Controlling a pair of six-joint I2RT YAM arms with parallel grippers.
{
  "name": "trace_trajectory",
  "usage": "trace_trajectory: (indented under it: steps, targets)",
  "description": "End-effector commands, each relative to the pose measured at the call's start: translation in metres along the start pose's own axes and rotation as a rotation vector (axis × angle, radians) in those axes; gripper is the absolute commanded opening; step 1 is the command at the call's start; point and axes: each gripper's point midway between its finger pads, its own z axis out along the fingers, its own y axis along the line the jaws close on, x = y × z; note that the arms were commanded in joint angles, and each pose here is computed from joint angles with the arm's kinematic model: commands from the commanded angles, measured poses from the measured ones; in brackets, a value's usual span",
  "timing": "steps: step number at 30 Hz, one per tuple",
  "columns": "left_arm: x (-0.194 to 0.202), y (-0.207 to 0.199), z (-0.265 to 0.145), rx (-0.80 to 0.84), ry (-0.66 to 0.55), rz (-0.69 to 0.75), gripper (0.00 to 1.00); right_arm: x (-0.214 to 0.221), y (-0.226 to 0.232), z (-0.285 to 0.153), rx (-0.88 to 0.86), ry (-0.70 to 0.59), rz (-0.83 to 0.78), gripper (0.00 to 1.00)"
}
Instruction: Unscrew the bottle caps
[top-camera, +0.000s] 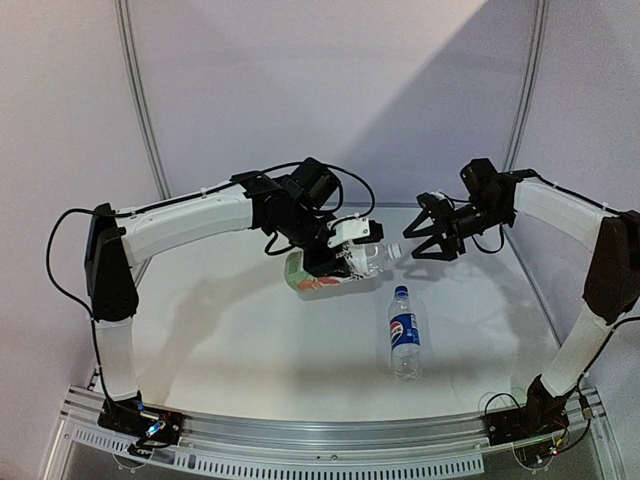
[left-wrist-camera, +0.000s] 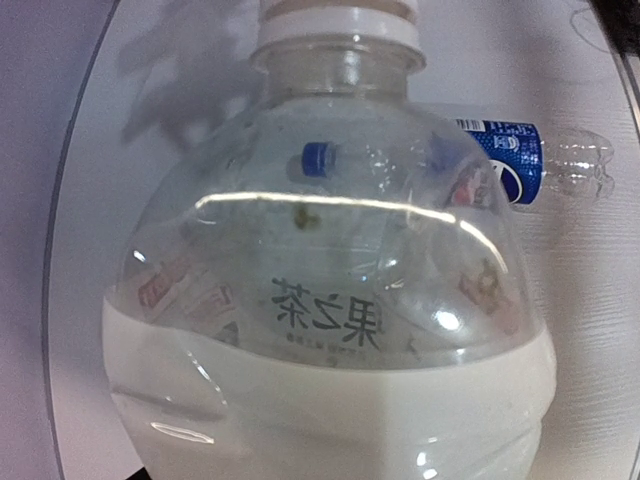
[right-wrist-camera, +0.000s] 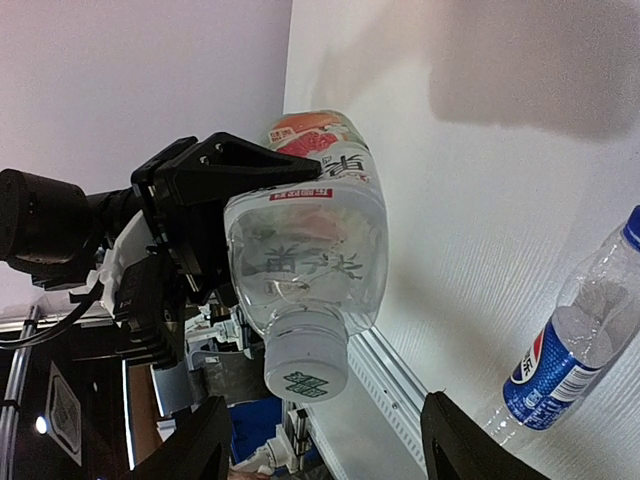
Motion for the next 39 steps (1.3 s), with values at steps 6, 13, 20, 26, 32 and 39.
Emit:
trace_trajectory:
  steps: [6, 13, 20, 26, 32, 39]
  targets:
    - [-0.010, 0.004, -0.006, -0.028, -0.025, 0.021, 0.00, -0.012, 0.013, 0.015, -0.041, 0.024, -0.012, 0.61]
    - [-0.011, 0.005, -0.004, -0.028, -0.028, 0.020, 0.00, -0.013, 0.010, 0.017, -0.027, 0.023, -0.011, 0.53]
    - [-0.014, 0.006, -0.003, -0.026, -0.033, 0.020, 0.00, -0.008, 0.010, 0.021, -0.022, 0.038, -0.029, 0.46]
    - [-0.014, 0.006, -0.002, -0.023, -0.033, 0.018, 0.00, -0.006, 0.011, 0.024, -0.027, 0.049, -0.034, 0.48]
    - [-0.013, 0.006, 0.000, -0.021, -0.031, 0.015, 0.00, -0.003, 0.013, 0.025, -0.035, 0.060, -0.047, 0.39]
    - [-0.012, 0.005, 0.001, -0.014, -0.029, 0.011, 0.00, 0.006, 0.019, 0.027, -0.053, 0.088, -0.108, 0.32]
